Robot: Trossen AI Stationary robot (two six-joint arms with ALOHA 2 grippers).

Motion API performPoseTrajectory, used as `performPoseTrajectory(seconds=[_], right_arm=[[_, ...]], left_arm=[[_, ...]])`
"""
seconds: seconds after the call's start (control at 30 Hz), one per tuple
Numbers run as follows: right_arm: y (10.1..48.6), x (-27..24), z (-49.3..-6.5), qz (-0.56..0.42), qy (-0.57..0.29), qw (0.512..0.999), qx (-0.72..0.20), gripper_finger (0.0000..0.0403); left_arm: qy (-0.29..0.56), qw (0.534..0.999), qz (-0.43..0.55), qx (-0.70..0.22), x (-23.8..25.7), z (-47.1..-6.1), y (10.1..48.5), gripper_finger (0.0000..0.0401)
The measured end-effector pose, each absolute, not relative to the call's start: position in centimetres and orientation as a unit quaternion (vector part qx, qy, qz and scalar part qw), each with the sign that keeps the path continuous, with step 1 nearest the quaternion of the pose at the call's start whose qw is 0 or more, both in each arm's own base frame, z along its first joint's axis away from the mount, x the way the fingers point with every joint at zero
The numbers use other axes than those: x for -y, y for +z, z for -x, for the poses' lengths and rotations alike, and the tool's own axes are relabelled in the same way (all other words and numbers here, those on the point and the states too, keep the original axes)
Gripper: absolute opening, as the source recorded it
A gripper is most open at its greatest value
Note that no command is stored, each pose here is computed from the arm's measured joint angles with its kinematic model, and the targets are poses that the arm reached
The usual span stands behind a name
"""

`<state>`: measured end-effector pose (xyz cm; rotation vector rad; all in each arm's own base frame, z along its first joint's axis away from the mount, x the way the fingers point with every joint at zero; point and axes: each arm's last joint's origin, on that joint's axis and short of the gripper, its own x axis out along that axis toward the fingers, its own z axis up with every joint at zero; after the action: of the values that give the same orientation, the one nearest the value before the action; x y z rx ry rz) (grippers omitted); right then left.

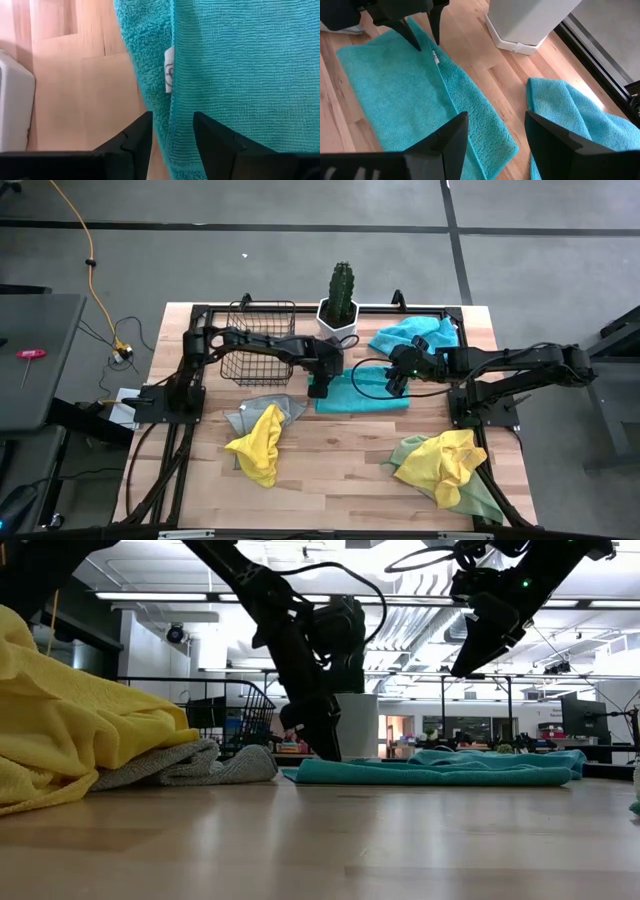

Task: Fold microfiber towels
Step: Fold the top blue microfiber towel on the table

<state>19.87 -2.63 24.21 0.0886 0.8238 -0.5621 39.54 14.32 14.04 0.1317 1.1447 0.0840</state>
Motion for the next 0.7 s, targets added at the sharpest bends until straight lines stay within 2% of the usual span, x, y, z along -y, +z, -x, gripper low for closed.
performPoseTrajectory(seconds=[0.23, 0.57, 0.7], right_arm=[[24.2, 2.6, -19.9, -0.044, -0.27, 0.877, -0.394, 0.0188], [24.2, 2.6, -19.9, -0.043, -0.27, 0.877, -0.395, 0.0188], [24.2, 2.6, -19.9, -0.043, -0.27, 0.877, -0.395, 0.0188]], left_arm=[[0.033, 0.833, -0.074, -0.547, -14.2, -39.5, 14.0, 0.0121], [0.037, 0.827, -0.097, -0.552, -13.3, -39.7, 14.1, 0.001], [0.042, 0.824, -0.107, -0.555, -12.8, -39.9, 14.1, 0.0007]])
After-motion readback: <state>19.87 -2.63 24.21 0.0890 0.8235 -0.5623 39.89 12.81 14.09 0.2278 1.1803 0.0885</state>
